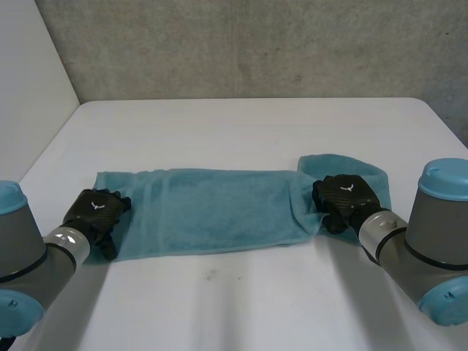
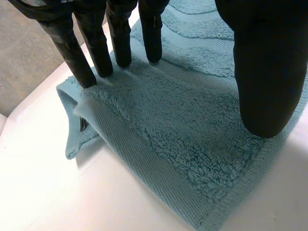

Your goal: Fold the laundry

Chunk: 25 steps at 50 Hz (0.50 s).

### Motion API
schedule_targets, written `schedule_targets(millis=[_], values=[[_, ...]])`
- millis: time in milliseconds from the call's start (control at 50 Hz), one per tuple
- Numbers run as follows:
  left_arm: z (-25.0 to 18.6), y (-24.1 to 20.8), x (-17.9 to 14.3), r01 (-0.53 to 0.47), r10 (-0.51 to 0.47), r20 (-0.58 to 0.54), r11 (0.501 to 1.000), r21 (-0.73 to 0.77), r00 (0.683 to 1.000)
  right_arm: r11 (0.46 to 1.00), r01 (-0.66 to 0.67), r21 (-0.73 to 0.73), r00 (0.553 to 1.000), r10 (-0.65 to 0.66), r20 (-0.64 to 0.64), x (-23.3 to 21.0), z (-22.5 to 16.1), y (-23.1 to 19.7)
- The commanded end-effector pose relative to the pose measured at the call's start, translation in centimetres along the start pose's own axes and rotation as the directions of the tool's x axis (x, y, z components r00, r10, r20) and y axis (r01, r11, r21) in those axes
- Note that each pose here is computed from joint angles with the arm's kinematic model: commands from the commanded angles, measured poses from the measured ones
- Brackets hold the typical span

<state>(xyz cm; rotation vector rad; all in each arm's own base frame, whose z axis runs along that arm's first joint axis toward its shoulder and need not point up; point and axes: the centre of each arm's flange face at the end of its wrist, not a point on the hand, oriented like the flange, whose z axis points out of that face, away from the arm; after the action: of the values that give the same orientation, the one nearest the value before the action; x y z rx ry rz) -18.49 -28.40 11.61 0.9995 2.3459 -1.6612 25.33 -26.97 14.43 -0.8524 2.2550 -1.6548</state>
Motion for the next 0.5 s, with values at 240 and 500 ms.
schedule_targets(millis=[240,500], values=[[0.56,-0.06,-0.09,-0.007,0.007,0.016,1.0,0.027,1.0,1.0,0.0,-0.002,1.0,0.0,0.002,-0.04,0.0,0.07],[0.55,0.35,0.24,-0.006,0.006,0.001,1.0,0.015,1.0,1.0,0.002,0.0,1.0,-0.002,0.003,-0.09,-0.03,0.02]])
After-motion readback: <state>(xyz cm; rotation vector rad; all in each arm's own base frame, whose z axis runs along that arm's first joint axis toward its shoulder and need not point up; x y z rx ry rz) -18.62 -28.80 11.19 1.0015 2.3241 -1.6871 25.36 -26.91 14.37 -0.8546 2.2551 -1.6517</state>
